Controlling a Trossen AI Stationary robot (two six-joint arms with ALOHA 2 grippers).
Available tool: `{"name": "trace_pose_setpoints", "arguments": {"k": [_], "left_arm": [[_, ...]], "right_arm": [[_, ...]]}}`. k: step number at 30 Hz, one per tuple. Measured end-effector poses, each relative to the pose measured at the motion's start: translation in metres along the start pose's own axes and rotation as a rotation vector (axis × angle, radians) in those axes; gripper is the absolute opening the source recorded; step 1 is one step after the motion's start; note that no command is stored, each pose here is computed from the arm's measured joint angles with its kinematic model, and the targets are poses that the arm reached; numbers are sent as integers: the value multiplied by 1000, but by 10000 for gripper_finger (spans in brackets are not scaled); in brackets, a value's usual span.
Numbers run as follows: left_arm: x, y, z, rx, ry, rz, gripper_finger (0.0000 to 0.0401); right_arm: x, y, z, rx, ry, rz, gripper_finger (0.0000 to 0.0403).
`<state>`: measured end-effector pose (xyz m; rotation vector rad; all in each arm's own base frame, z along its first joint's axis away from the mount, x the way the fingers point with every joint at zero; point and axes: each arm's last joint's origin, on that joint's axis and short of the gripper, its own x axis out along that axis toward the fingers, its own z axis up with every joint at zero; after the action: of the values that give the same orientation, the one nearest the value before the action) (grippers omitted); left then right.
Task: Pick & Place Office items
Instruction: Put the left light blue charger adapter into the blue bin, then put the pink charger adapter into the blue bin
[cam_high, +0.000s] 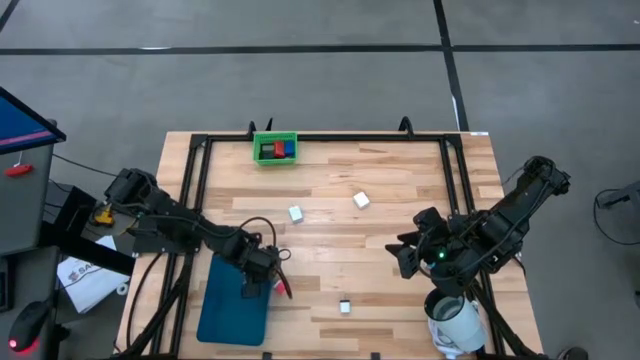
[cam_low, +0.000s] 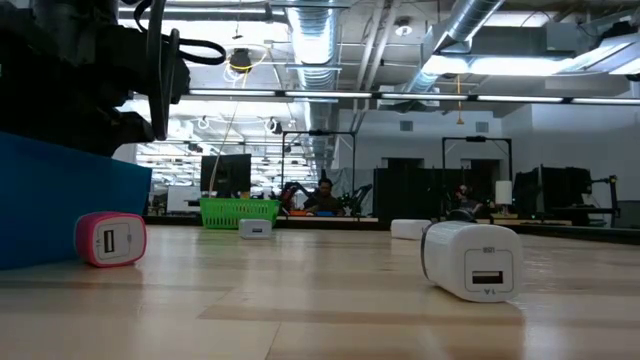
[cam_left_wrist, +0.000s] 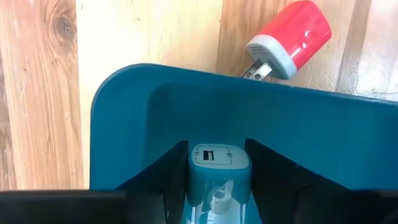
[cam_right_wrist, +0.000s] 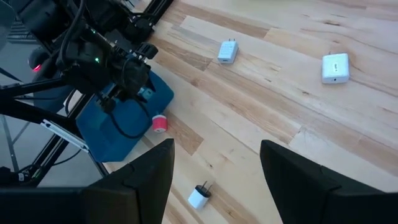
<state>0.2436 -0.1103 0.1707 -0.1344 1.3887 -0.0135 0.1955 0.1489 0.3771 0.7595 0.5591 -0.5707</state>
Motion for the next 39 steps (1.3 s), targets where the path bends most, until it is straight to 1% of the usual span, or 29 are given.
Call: {"name": "trace_pose_setpoints", "arguments": {"k": [6,17,22,25,28,31,34,36,39], "left_arm": [[-1,-1,2,-2,-21,-10,157],[-2,0,2,-2,-34,4,158],[-17,2,1,-16,-96,15,164],[-31,3,-1,-54,-147,-15,165],[-45,0,-5,-68,-190,-69,165],[-55,-10,-7,-30,-251,-138,164],[-62,-23,-5,26,-343,-209,167],[-63,-29,-3,54,-363,-213,173],[-63,-35,5,89,-371,-179,183]], "right_arm": [[0,0,0,9,-15,1,230],[0,0,0,9,-15,2,230],[0,0,0,9,-15,2,230],[0,0,0,9,-14,2,230],[0,0,0,4,-15,2,230],[0,0,1,1,-19,2,230],[0,0,0,-8,-22,2,230],[0,0,0,-8,-25,3,230],[0,1,0,-9,-24,3,230]]}}
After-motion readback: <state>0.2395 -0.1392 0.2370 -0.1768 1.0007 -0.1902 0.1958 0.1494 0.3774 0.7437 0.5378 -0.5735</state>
